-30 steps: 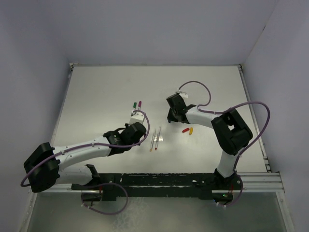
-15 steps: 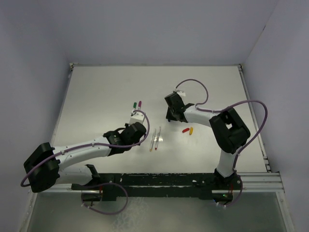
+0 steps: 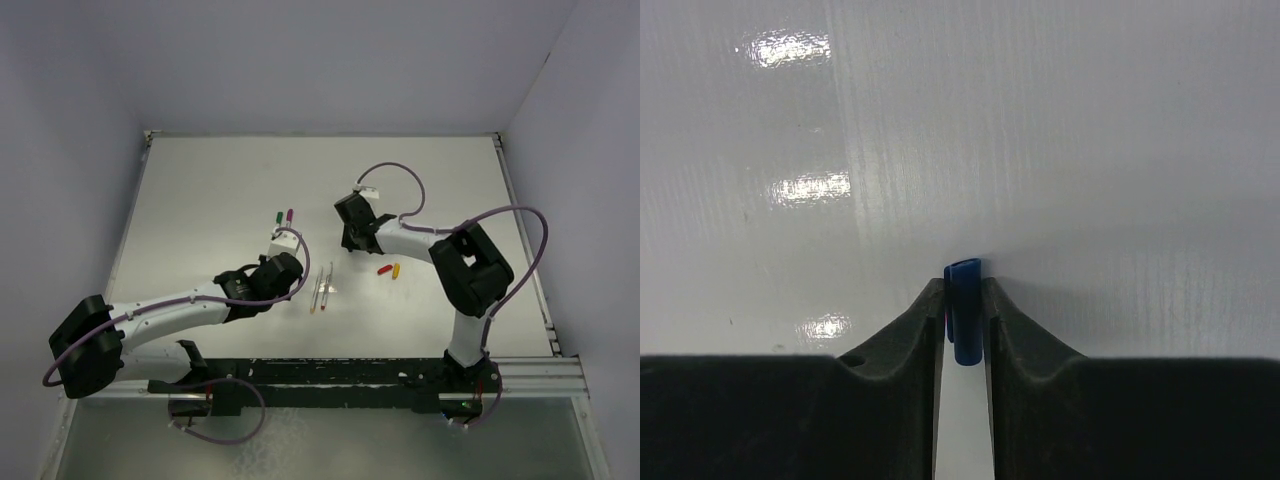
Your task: Insert the pens into the pen caps
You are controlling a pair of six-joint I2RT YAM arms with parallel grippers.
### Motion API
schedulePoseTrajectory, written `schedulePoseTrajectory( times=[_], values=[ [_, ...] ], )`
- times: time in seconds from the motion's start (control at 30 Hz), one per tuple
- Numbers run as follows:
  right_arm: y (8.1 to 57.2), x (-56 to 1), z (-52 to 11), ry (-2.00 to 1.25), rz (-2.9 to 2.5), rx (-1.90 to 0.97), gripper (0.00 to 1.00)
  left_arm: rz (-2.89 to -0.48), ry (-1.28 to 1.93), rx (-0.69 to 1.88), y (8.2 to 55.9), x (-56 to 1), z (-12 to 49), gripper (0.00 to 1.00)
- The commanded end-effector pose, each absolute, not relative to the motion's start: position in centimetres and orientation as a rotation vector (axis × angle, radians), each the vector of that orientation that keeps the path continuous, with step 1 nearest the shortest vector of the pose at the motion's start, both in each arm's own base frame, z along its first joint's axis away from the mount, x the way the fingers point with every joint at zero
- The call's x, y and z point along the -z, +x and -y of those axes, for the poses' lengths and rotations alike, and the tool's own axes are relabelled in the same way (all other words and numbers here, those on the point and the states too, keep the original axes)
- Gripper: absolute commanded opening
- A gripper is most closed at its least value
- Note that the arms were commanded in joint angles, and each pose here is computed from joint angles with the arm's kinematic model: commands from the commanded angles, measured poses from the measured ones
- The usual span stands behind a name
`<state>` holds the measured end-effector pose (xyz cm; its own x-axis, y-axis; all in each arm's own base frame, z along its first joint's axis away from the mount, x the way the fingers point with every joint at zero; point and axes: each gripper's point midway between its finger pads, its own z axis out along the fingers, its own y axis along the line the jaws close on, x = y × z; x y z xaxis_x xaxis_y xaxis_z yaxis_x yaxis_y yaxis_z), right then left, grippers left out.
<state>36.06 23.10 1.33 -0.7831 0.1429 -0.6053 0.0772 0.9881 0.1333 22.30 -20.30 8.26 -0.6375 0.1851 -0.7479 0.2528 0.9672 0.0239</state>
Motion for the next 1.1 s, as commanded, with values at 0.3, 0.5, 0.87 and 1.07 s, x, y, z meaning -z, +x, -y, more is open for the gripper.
schedulePoseTrajectory(
  times=[0.3, 0.5, 0.87, 1.07],
  values=[
    [26.0, 7.0, -16.8, -0.085, -2.876, 0.335, 0.15, -2.198, 0.268, 0.144, 23.6, -10.8, 21.1, 0.00],
    [26.0, 7.1, -17.0, -0.124, -2.867, 0.354, 0.00, -2.202, 0.296, 0.158, 23.5, -10.7, 21.5, 0.00],
    [31.9, -1.5, -19.9, -0.109, -2.580, 0.164, 0.00, -2.175, 0.302, 0.203, 23.4, -11.9, 21.7, 0.00],
    [33.7, -8.2, -22.2, -0.087, -2.371, -0.093, 0.00, -2.131, 0.328, 0.268, 23.5, -12.9, 22.7, 0.00]
  ],
)
